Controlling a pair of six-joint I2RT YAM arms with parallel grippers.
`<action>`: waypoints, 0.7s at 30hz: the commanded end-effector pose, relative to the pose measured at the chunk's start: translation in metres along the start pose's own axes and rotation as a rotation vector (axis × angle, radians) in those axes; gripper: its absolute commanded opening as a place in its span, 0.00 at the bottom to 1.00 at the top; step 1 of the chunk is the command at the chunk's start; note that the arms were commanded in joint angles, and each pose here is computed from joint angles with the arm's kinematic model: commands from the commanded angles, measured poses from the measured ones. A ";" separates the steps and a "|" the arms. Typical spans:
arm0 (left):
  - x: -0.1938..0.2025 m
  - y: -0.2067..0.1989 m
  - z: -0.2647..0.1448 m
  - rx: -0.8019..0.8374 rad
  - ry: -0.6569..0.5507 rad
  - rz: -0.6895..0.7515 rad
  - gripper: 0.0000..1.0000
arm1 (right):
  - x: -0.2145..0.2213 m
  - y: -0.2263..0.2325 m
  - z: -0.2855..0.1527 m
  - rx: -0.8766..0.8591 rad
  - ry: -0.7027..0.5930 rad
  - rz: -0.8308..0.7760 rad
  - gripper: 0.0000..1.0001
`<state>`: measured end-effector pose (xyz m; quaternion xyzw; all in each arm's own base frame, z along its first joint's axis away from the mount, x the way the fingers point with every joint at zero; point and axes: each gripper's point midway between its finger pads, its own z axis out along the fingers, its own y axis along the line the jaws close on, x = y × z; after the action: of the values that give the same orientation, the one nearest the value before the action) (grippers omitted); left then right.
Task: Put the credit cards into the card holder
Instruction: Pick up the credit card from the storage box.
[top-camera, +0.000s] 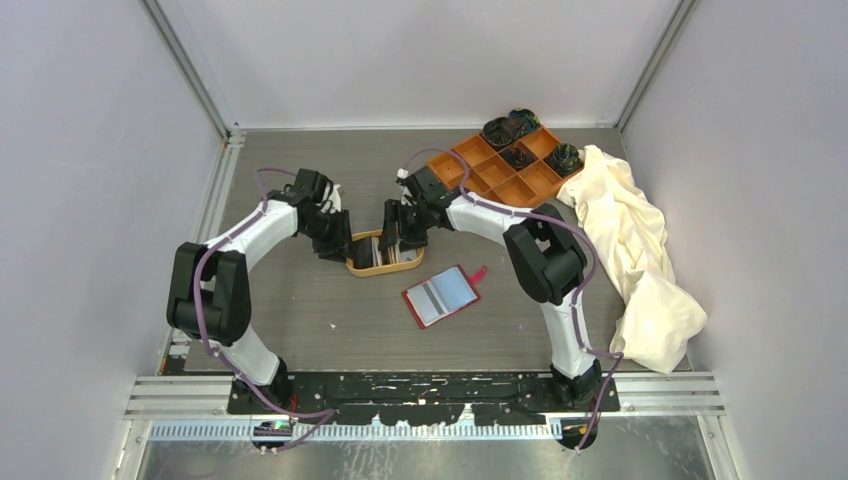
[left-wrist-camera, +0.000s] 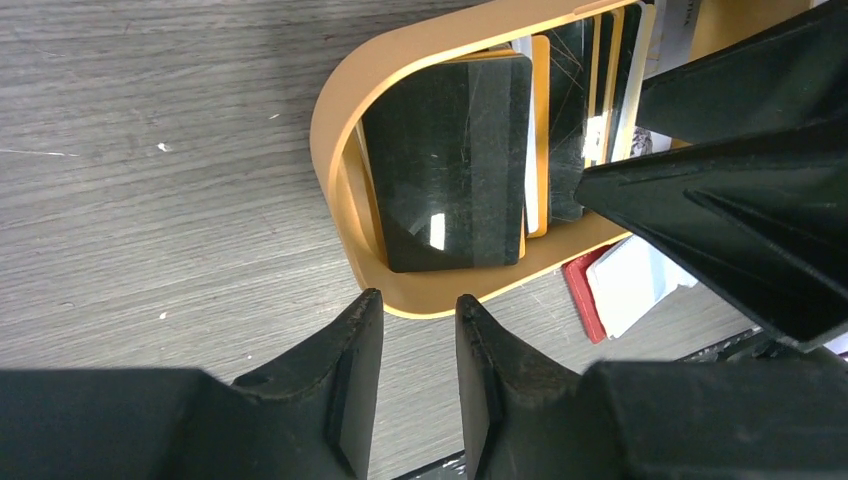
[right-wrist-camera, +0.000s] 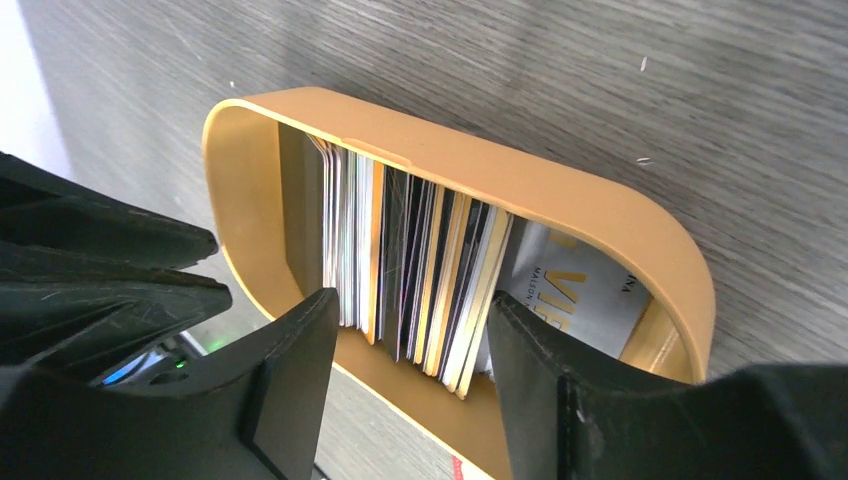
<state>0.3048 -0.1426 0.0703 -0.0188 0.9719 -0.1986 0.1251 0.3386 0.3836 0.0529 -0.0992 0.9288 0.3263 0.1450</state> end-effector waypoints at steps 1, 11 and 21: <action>-0.007 -0.015 -0.007 0.055 -0.007 0.034 0.33 | -0.009 0.036 -0.011 -0.213 0.001 0.053 0.59; -0.006 -0.021 -0.006 0.092 0.013 0.031 0.32 | -0.012 0.048 -0.011 -0.352 0.019 0.162 0.55; -0.003 -0.027 -0.005 0.129 0.034 0.028 0.31 | -0.008 0.033 0.007 -0.309 0.028 0.193 0.58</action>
<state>0.3011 -0.1560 0.0740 -0.0121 0.9659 -0.2364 0.1051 0.3326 0.4004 0.0542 -0.0344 0.8943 0.4395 0.0766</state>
